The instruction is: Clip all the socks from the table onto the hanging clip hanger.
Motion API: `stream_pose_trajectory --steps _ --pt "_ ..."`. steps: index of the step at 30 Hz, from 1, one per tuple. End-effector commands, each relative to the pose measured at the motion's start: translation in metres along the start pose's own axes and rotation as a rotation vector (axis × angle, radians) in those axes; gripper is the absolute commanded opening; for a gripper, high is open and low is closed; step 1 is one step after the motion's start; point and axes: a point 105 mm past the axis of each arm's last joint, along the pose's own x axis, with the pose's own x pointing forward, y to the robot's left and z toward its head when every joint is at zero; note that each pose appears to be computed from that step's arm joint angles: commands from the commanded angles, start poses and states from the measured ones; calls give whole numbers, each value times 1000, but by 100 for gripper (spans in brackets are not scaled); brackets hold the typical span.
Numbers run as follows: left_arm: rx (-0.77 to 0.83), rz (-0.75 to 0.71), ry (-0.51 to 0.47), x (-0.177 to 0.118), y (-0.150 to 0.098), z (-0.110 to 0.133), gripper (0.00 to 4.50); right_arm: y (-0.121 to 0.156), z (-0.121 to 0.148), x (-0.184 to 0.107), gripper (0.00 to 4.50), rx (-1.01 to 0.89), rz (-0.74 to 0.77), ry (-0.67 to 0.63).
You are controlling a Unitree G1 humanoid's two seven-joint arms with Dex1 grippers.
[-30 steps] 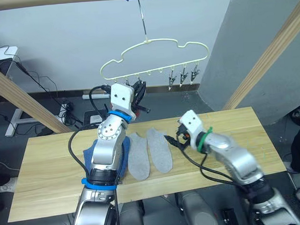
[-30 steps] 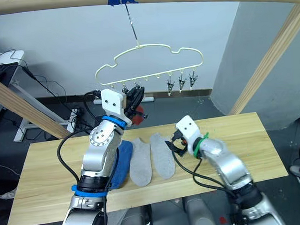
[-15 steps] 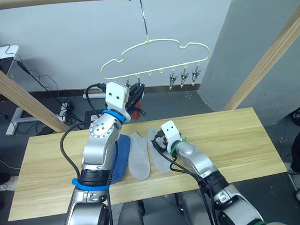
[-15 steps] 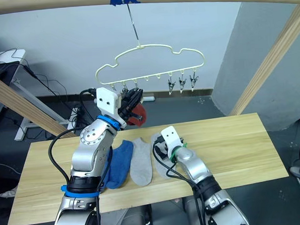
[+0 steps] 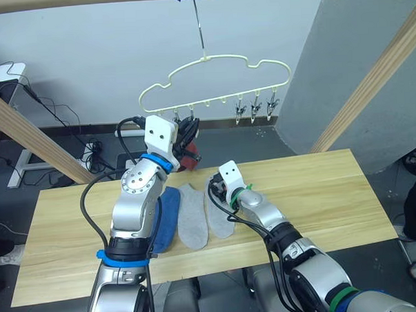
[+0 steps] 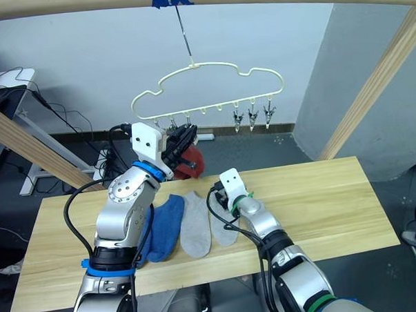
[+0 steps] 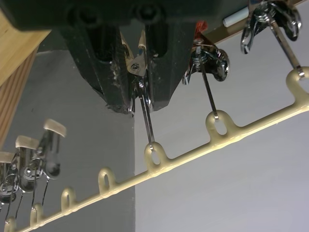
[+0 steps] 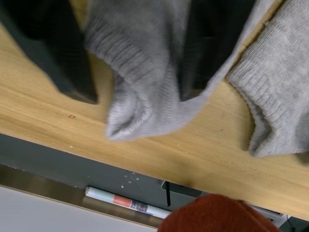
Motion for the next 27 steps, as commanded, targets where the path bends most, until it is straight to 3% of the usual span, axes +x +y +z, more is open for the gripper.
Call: stream_pose_trajectory --steps 1,5,6,14,22,27 --pt "-3 -21 -51 -3 -3 14 22 2 -1 -2 150 -21 21 -9" --pt "-28 -56 -58 -2 -7 17 22 1 17 -7 7 -111 39 -73" --pt "-40 -69 -61 -3 -8 18 22 2 27 -11 0 -163 53 -105" --pt "-135 -154 -66 -4 -12 29 22 18 103 -59 0 -497 205 -289" --pt "-168 -183 -55 -4 -10 32 22 20 124 -75 0 -686 238 -319" --pt "-193 -211 -42 -5 -11 34 22 20 131 -77 0 -701 238 -333"
